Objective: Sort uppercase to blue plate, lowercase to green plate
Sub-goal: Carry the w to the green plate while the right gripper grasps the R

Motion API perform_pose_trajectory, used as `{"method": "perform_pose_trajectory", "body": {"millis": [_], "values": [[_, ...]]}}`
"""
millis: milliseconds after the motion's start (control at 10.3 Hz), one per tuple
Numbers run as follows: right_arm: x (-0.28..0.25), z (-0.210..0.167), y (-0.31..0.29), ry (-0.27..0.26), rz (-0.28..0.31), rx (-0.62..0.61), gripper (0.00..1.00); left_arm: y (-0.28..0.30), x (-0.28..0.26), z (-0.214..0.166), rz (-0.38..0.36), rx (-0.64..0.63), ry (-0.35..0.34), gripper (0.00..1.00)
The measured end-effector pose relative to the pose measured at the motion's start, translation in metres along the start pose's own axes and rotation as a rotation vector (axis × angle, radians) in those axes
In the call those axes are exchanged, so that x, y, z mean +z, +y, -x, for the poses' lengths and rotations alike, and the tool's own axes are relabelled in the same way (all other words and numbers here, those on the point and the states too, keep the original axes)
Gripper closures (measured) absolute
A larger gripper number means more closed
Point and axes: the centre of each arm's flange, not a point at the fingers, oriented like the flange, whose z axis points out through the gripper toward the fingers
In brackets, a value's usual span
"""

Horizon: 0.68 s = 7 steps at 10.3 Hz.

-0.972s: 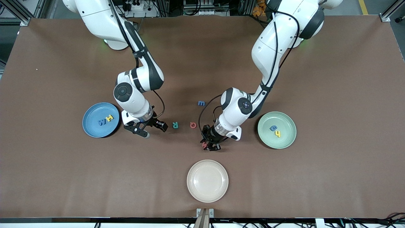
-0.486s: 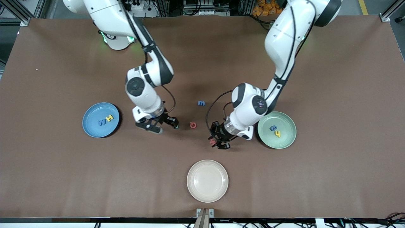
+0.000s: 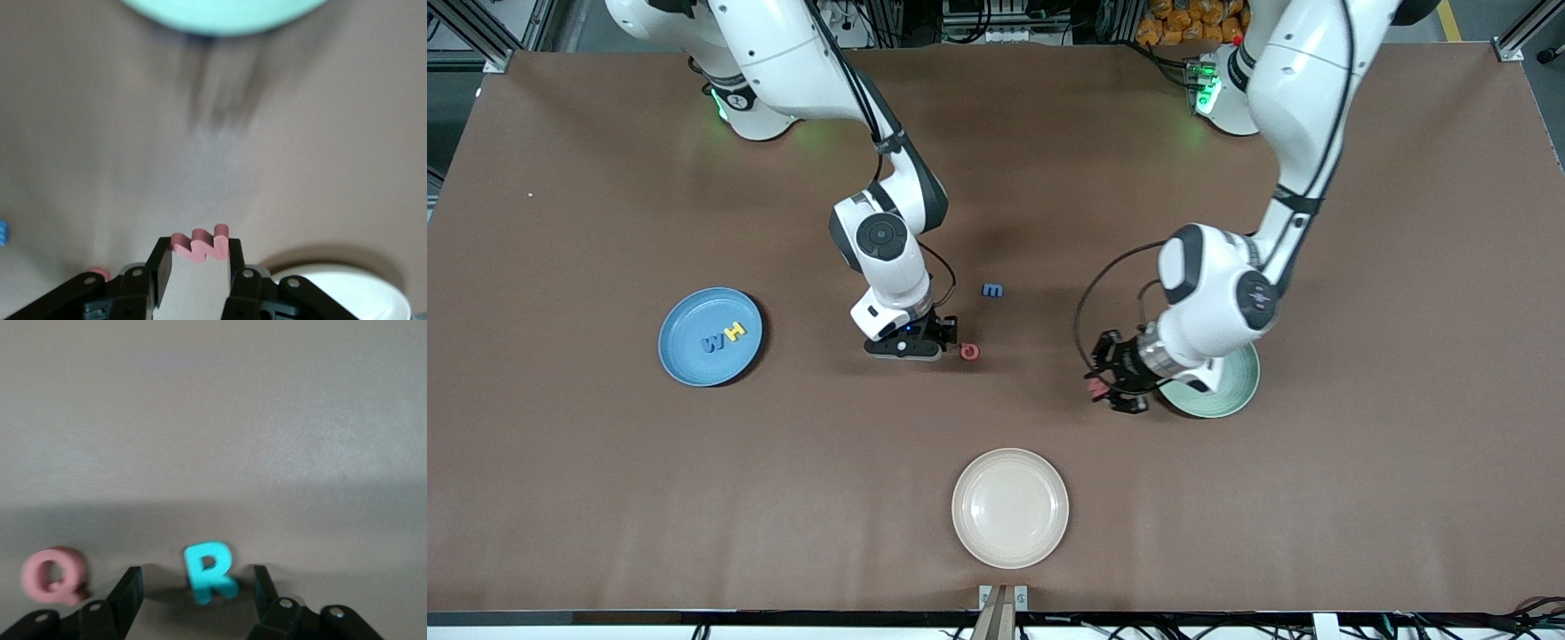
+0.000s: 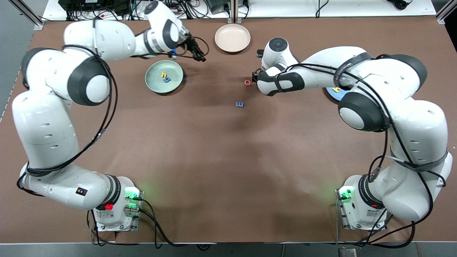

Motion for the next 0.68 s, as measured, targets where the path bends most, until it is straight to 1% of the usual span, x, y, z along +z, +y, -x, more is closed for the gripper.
{"method": "perform_pose_trajectory", "body": {"millis": [194,291,486,583,680], "values": [[-0.001,-0.004,0.003,0.009,0.004,-0.044,0.28,0.016,-0.007,-0.03,-0.044,0.004,0.018,0.61],[-0.001,-0.005,0.004,0.011,0.004,-0.047,0.32,0.022,-0.01,-0.041,-0.062,0.006,0.023,0.61],[-0.002,-0.006,0.005,0.012,0.005,-0.048,0.34,0.028,-0.017,-0.057,-0.096,0.004,0.031,0.61],[-0.002,-0.007,0.004,0.014,0.004,-0.048,0.39,0.027,-0.019,-0.065,-0.111,0.006,0.036,0.61],[-0.003,-0.007,0.004,0.014,0.004,-0.048,0.42,0.025,-0.021,-0.075,-0.127,0.005,0.044,0.61]]}}
